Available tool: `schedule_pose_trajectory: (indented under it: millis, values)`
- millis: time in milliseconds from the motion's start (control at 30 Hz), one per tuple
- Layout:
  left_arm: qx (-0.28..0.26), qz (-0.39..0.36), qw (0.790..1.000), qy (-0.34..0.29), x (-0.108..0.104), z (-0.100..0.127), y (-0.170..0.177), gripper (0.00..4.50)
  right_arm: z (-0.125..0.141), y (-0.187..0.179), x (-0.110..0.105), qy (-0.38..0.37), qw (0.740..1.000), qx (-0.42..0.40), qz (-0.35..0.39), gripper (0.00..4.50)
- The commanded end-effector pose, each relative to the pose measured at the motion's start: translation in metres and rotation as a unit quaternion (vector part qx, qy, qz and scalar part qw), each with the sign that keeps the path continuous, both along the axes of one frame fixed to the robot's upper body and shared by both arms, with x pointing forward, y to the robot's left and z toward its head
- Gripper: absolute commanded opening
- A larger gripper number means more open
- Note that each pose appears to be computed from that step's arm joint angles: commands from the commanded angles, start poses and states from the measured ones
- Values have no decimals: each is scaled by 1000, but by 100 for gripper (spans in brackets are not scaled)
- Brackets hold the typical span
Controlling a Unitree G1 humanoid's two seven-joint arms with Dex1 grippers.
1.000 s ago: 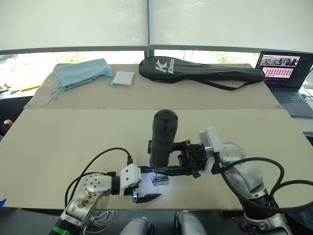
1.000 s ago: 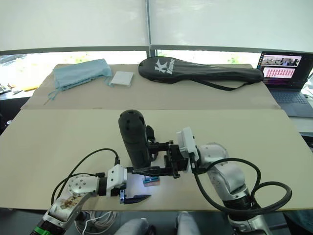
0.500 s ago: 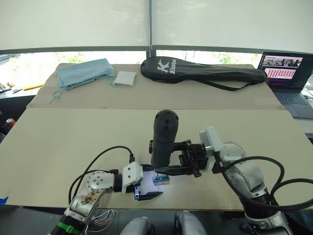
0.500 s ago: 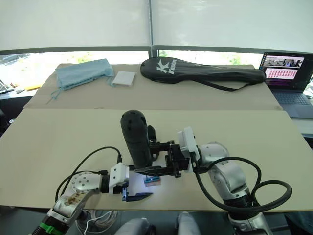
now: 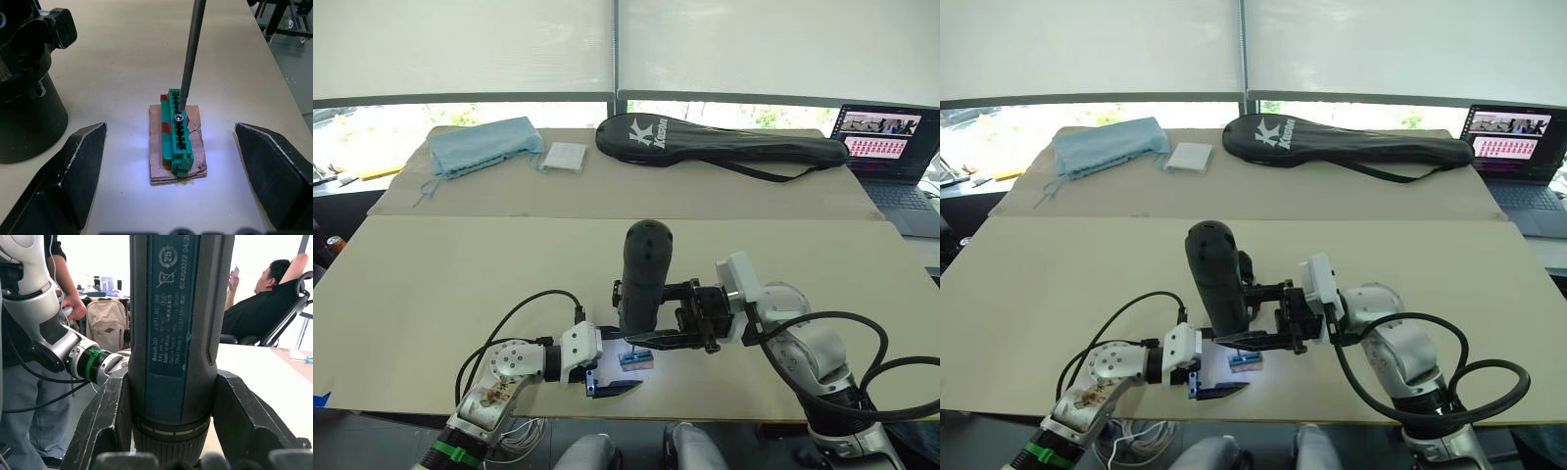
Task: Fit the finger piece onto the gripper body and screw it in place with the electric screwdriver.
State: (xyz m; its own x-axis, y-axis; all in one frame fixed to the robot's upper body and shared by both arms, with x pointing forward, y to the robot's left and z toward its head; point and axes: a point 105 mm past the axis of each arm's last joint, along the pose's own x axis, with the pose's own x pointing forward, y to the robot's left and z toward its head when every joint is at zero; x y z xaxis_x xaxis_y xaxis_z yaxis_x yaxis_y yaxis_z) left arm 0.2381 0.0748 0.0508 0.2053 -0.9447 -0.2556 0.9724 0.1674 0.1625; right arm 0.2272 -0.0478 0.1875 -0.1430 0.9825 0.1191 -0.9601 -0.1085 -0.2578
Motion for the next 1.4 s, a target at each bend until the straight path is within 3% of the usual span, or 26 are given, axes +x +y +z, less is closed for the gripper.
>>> schedule_pose_trajectory:
  millis: [33,1400]
  values:
    - [23,-1,999,33,-7,-21,-3,441,19,-3,-3,-43,999,26,6,190]
    - [24,5,999,36,-6,-18,-3,441,13,0,0,-35,999,11,7,190]
